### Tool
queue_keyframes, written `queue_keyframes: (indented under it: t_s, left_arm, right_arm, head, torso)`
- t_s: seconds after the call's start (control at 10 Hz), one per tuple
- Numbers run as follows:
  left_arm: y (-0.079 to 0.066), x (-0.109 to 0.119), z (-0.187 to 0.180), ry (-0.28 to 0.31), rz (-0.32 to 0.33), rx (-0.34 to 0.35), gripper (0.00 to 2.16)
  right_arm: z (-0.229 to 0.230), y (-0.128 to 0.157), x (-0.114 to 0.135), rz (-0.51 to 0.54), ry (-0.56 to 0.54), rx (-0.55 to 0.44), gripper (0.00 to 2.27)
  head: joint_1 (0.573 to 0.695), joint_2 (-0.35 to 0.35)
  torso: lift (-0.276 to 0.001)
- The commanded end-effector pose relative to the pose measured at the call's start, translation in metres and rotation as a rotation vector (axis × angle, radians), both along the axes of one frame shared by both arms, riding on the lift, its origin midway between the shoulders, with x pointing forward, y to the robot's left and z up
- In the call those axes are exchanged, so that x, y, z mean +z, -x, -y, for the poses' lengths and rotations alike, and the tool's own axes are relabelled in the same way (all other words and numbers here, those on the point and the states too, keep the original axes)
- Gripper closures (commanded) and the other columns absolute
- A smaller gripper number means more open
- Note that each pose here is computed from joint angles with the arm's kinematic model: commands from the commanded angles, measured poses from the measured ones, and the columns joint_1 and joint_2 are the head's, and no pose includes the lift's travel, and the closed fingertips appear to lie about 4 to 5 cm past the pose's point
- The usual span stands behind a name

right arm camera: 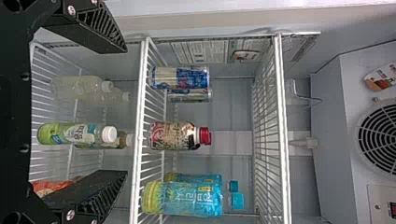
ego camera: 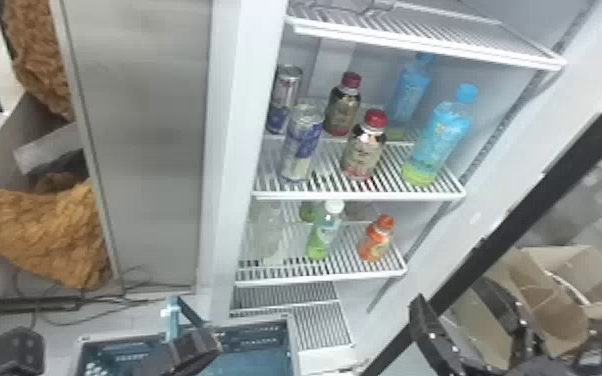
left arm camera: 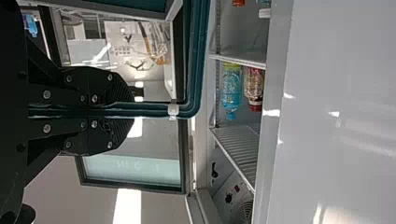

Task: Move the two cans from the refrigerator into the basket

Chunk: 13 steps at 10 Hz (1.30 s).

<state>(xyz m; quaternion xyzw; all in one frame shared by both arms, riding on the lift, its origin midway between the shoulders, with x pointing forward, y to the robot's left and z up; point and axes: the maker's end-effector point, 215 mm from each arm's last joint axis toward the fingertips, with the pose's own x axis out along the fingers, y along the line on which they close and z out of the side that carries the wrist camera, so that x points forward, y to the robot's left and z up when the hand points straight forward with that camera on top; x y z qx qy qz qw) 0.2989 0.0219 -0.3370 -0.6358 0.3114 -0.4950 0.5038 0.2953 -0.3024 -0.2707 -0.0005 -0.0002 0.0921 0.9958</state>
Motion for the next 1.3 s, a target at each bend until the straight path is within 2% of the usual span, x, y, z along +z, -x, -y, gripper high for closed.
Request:
queue_keyframes:
  t_s: [0.0,0.6,0.9,1.2]
  left_arm:
    - [0.0,-0.001,0.0,0.0,-0.002,0.001,1.19]
    - [0.0,0.0,-0.001,0.001,-0.002,0.003,1.19]
    - [0.0,0.001,0.0,0.001,0.001,0.001,1.19]
    - [-0.001,0.001,0.0,-0.001,0.003,-0.001,1.19]
  right_arm:
    - [-0.001,-0.001,0.0,0.001,0.001,0.001,0.12]
    - [-0.001,-0.004,0.0,0.002,0.001,0.002,0.12]
    - [-0.01,-0.014,0.006,0.013,-0.004,0.009,0.12]
    - [-0.013,-0.034,-0.005,0.004,-0.039,0.005,0.12]
  head:
    - [0.695,-0.35]
    - [0.695,-0.35]
    - [0.695,-0.35]
    - [0.695,-0.35]
  torso:
    - [-0.031]
    - [-0.031]
    - [-0.031]
    - [-0.031]
